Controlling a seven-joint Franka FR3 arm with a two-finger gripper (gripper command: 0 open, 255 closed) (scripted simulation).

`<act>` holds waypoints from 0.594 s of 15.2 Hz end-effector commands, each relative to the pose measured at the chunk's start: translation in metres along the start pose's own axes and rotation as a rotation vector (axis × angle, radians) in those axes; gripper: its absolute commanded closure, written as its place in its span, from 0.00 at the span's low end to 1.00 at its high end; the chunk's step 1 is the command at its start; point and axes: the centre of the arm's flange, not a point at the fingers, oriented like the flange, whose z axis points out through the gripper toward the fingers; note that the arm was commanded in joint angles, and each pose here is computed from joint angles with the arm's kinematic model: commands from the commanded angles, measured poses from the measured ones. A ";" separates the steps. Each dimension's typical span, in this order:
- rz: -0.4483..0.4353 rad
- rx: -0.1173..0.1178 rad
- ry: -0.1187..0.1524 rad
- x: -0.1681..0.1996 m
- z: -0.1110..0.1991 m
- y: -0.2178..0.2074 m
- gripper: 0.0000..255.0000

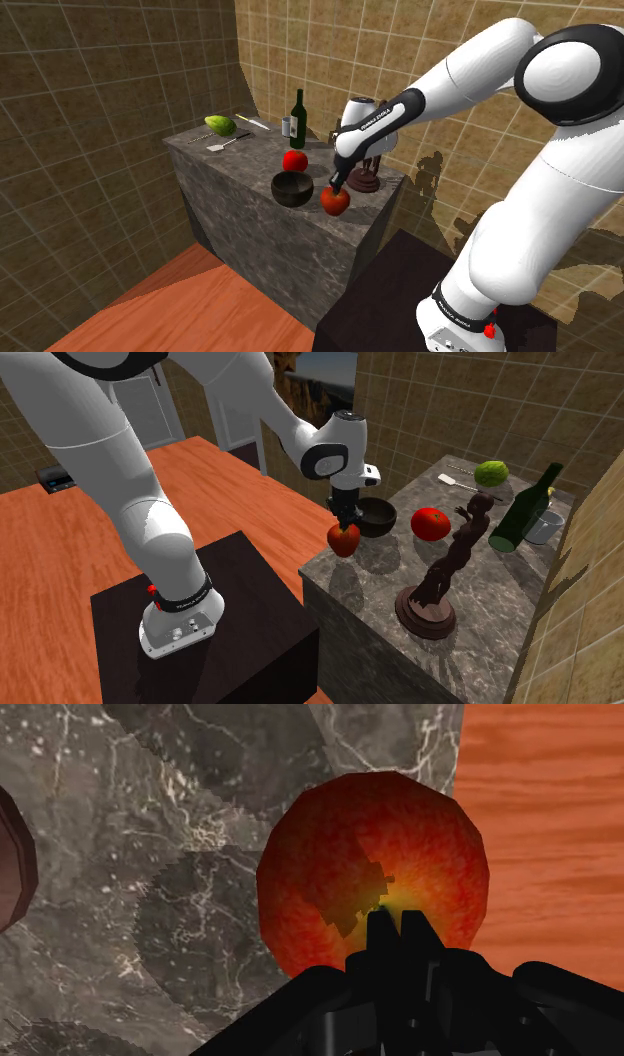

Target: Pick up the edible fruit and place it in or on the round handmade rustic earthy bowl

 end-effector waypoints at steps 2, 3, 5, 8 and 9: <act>0.000 0.000 0.000 0.000 -0.016 -0.001 1.00; 0.000 0.000 0.000 0.001 -0.021 -0.001 1.00; 0.000 0.000 0.000 0.002 -0.032 -0.001 1.00; 0.000 0.000 0.000 0.003 -0.047 -0.001 1.00; 0.000 0.000 0.000 0.004 -0.053 -0.001 1.00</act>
